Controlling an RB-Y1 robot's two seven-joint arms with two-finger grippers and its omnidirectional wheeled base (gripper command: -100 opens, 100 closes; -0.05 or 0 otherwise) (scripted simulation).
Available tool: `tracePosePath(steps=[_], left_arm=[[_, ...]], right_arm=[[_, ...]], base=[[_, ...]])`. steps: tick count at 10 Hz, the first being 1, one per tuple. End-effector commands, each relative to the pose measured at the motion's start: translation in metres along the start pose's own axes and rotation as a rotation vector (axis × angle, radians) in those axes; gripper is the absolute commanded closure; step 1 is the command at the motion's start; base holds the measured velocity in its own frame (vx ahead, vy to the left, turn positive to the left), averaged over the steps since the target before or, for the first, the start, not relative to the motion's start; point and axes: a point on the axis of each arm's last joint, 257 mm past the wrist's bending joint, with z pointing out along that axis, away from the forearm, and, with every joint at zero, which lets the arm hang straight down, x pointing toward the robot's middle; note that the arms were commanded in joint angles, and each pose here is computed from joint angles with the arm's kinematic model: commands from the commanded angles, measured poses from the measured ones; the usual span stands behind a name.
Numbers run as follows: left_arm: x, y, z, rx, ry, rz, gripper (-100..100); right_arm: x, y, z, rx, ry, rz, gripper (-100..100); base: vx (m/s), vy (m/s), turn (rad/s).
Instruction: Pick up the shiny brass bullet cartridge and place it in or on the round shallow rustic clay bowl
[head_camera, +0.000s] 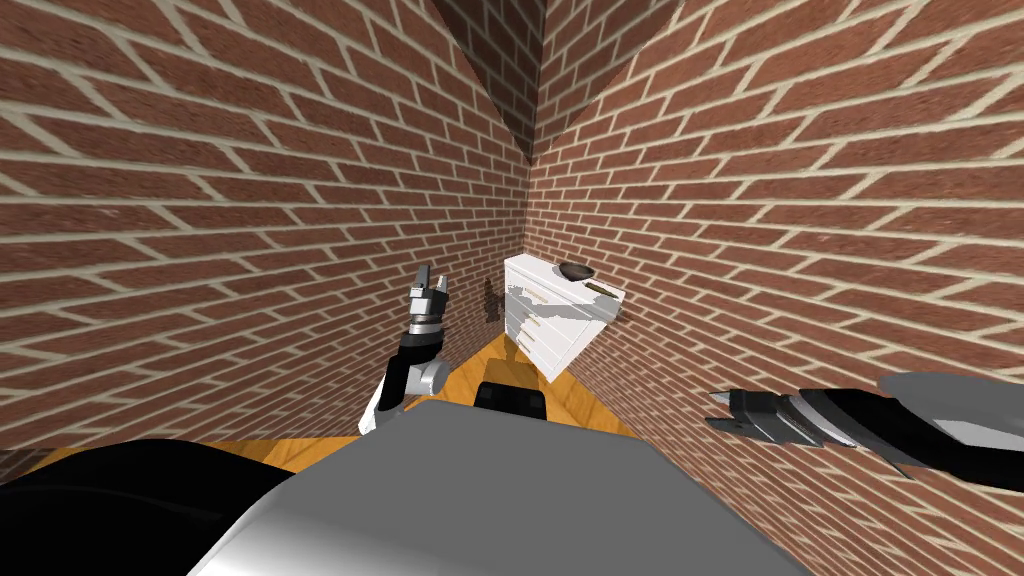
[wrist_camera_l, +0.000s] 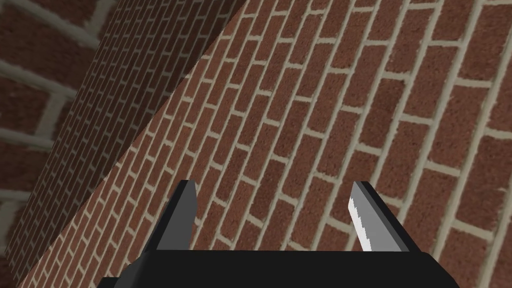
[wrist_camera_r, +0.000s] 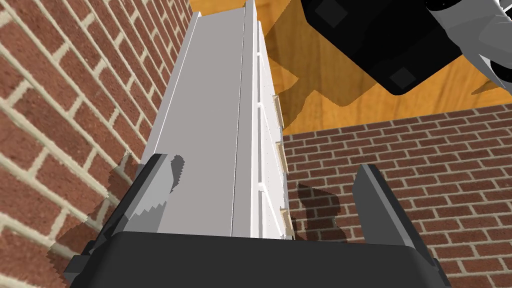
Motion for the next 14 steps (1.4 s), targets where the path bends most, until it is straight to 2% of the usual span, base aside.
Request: tracePosePath(steps=[1, 2, 3, 5, 6, 9, 14], left_arm=[[0.0, 0.0, 0.0, 0.0, 0.0, 0.0, 0], [0.0, 0.0, 0.0, 0.0, 0.0, 0.0, 0], [0.0, 0.0, 0.0, 0.0, 0.0, 0.0, 0], [0.0, 0.0, 0.0, 0.0, 0.0, 0.0, 0], [0.0, 0.0, 0.0, 0.0, 0.0, 0.0, 0], [0.0, 0.0, 0.0, 0.0, 0.0, 0.0, 0], [0.0, 0.0, 0.0, 0.0, 0.0, 0.0, 0]], right_arm=[[0.0, -0.008, -0.012, 0.015, 0.026, -0.012, -100], [-0.004, -0.019, -0.028, 0.033, 0.055, -0.019, -100], [-0.005, -0.02, -0.03, 0.036, 0.059, -0.022, -100], [-0.017, -0.036, -0.061, 0.069, 0.105, -0.031, -100], [-0.017, -0.037, -0.065, 0.074, 0.116, -0.037, -100], [-0.042, -0.05, -0.101, 0.111, 0.154, -0.045, -100], [-0.064, -0.048, -0.116, 0.111, 0.154, -0.04, -100]], base=[[0.075, 0.024, 0.081], [0.116, 0.038, 0.121], [0.105, 0.014, 0.067], [0.153, 0.027, 0.177], [0.154, 0.032, 0.084], [0.176, 0.07, 0.191], [0.19, 0.093, 0.136]])
